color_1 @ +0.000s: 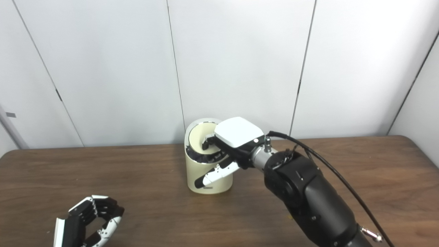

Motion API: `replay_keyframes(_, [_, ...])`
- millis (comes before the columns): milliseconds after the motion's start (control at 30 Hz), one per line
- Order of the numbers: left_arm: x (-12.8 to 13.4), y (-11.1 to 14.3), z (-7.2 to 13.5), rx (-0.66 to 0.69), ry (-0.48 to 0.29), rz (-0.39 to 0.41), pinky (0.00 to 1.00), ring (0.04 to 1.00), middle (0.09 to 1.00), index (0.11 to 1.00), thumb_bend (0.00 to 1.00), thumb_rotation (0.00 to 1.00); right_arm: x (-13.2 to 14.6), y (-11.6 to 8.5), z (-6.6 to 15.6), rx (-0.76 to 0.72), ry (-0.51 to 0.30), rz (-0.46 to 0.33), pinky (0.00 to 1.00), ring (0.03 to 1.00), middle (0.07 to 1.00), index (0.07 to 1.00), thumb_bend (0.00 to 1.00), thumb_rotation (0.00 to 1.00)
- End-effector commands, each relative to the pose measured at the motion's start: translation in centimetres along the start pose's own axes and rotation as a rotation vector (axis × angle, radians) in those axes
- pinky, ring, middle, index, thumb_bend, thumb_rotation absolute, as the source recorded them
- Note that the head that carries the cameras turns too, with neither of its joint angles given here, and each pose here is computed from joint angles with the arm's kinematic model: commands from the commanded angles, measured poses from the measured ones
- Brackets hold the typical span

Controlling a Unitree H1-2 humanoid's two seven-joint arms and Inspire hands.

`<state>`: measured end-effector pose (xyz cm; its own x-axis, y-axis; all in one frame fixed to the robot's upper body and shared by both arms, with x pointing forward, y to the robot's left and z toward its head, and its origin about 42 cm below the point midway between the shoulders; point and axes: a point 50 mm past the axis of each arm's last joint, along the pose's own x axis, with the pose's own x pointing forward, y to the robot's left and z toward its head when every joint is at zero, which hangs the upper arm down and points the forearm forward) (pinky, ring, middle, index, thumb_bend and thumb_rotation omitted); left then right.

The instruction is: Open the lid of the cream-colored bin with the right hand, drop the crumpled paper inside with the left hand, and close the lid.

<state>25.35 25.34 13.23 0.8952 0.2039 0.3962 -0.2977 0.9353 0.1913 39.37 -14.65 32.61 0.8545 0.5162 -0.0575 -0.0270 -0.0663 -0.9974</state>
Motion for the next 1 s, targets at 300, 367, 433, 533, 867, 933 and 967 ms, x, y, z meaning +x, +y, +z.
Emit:
replay_keyframes(300, [1.0, 0.2, 0.6, 0.012, -0.067, 0.006, 0.36, 0.441, 0.489, 0.485, 0.48, 0.07, -0.8, -3.2, -0.4, 0.050, -0.005, -0.103, 0.65, 0.757, 0.770, 0.753, 0.95, 0.87])
replay_keyframes(367, [1.0, 0.2, 0.7, 0.017, -0.064, 0.004, 0.36, 0.441, 0.489, 0.485, 0.48, 0.07, -1.0, -3.7, -0.4, 0.053, 0.004, -0.116, 0.65, 0.758, 0.778, 0.758, 0.96, 0.88])
replay_keyframes(433, [1.0, 0.2, 0.7, 0.018, -0.063, 0.004, 0.36, 0.443, 0.491, 0.485, 0.48, 0.07, -1.2, -4.0, -0.5, 0.053, 0.008, -0.126, 0.65, 0.760, 0.782, 0.759, 0.96, 0.88])
replay_keyframes(533, [1.0, 0.1, 0.6, 0.018, -0.068, 0.005, 0.36, 0.439, 0.488, 0.485, 0.48, 0.07, -1.3, -4.3, -0.6, 0.045, 0.012, -0.138, 0.67, 0.767, 0.768, 0.755, 0.95, 0.89])
replay_keyframes(867, [1.0, 0.1, 0.6, 0.015, -0.068, 0.001, 0.36, 0.444, 0.490, 0.485, 0.48, 0.07, -1.5, -4.2, -0.6, 0.052, 0.017, -0.136, 0.67, 0.763, 0.760, 0.750, 0.95, 0.88])
replay_keyframes(933, [1.1, 0.1, 0.6, 0.014, -0.067, 0.002, 0.36, 0.446, 0.490, 0.485, 0.48, 0.07, -1.5, -4.1, -0.6, 0.051, 0.018, -0.132, 0.67, 0.766, 0.766, 0.754, 0.95, 0.88])
replay_keyframes(967, [1.1, 0.0, 0.7, 0.013, -0.067, 0.002, 0.37, 0.446, 0.490, 0.485, 0.48, 0.07, -1.5, -4.1, -0.6, 0.048, 0.018, -0.132, 0.67, 0.767, 0.766, 0.753, 0.95, 0.88])
